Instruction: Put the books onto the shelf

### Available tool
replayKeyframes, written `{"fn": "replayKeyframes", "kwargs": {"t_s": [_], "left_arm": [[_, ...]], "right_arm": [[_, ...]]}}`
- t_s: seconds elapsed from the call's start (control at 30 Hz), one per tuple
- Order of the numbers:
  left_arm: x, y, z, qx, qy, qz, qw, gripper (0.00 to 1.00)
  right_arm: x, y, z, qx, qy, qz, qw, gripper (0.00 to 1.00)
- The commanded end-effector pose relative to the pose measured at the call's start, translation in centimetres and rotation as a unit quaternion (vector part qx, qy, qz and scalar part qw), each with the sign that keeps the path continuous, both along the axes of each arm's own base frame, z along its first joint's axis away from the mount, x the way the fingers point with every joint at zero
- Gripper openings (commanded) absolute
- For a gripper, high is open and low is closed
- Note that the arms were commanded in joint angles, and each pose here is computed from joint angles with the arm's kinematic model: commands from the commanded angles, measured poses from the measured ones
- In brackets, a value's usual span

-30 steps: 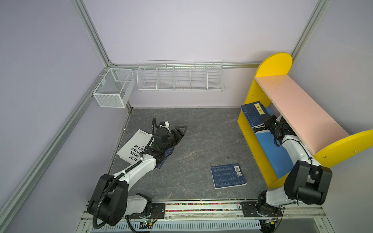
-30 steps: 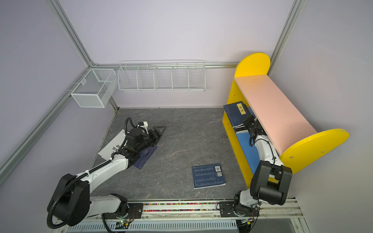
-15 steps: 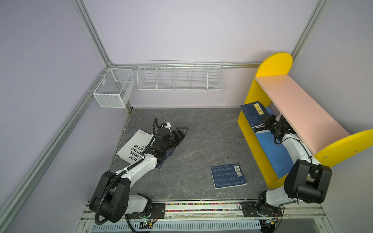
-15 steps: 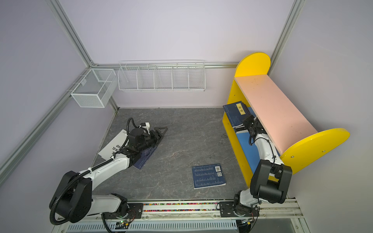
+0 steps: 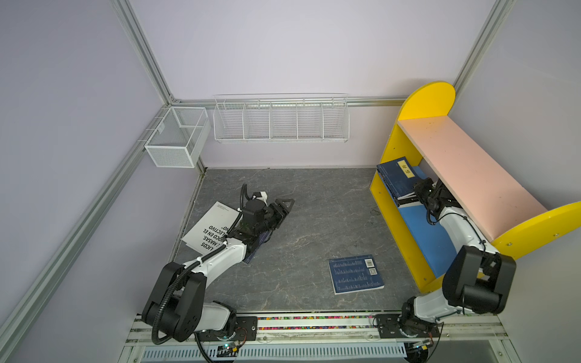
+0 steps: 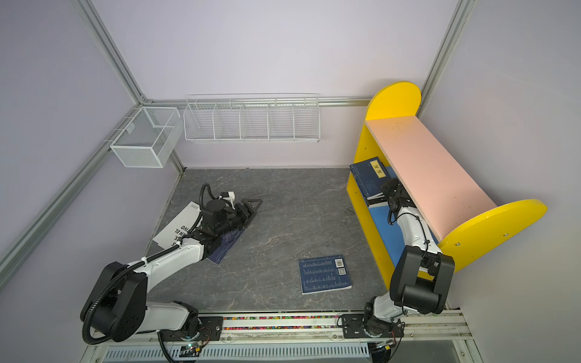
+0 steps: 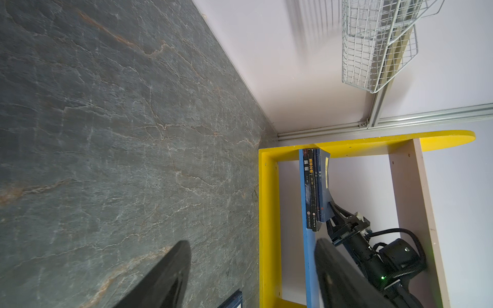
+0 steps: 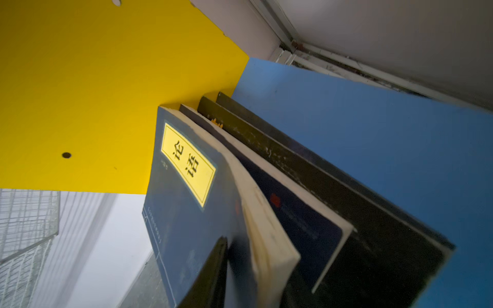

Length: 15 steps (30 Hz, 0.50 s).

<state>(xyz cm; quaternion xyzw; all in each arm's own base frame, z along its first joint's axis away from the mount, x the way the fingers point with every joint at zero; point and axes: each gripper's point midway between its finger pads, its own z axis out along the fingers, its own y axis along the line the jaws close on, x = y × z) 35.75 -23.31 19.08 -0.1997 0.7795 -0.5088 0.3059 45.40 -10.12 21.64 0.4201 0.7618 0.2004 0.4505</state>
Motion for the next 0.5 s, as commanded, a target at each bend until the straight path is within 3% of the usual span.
{"fn": "replayKeyframes", "kwargs": {"t_s": [0.0,0.47], "left_arm": [[0.6,-0.4,1.3,-0.017,-0.014,-0.004,1.000,0.74],[0.7,-1.1,0.9,-0.024,-0.011,-0.016,1.000,0.73]], "right_arm": [[0.8,-1.6,4.3,-0.023,-0.079,-0.037,0.996,0.44],[-2.1,-2.6,5.3,-0.061,-0.069,-0.093,0.991,0.59]]}}
